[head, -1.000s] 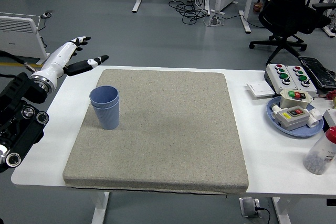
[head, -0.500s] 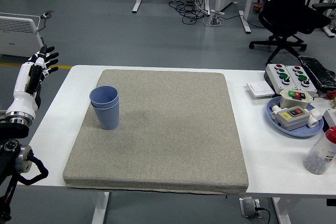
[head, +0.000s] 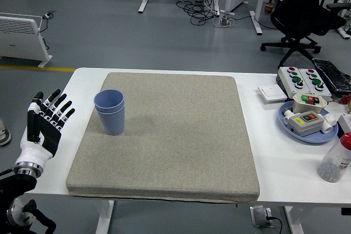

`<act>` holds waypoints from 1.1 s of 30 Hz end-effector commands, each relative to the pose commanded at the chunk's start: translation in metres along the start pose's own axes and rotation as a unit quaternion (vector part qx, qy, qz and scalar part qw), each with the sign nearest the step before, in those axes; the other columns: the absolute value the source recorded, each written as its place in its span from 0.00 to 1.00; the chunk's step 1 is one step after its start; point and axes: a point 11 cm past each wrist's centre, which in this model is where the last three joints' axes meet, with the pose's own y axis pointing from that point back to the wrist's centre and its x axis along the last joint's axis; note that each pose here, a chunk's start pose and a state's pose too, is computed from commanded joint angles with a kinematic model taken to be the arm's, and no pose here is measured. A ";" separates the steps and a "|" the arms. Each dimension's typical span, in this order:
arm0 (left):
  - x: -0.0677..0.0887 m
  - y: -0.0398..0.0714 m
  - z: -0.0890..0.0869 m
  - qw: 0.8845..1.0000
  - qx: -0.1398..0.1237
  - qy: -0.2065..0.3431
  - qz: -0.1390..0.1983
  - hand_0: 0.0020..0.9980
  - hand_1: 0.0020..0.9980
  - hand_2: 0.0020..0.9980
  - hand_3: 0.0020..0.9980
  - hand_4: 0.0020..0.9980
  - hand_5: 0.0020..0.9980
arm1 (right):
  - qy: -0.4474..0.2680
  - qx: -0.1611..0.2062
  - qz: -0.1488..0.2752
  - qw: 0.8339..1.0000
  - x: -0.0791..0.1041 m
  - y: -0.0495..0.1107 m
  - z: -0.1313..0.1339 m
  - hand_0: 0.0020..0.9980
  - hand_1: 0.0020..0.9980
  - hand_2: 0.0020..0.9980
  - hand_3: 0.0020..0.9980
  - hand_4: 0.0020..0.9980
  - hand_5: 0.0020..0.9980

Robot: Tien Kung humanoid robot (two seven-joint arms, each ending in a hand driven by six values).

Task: Push cup pick cup insert cup

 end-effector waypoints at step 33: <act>-0.003 0.012 -0.026 1.000 0.027 -0.003 0.002 0.91 0.93 0.95 0.91 0.60 1.00 | -0.003 0.006 0.005 1.000 0.005 0.000 -0.004 0.71 0.60 0.69 0.62 0.19 0.54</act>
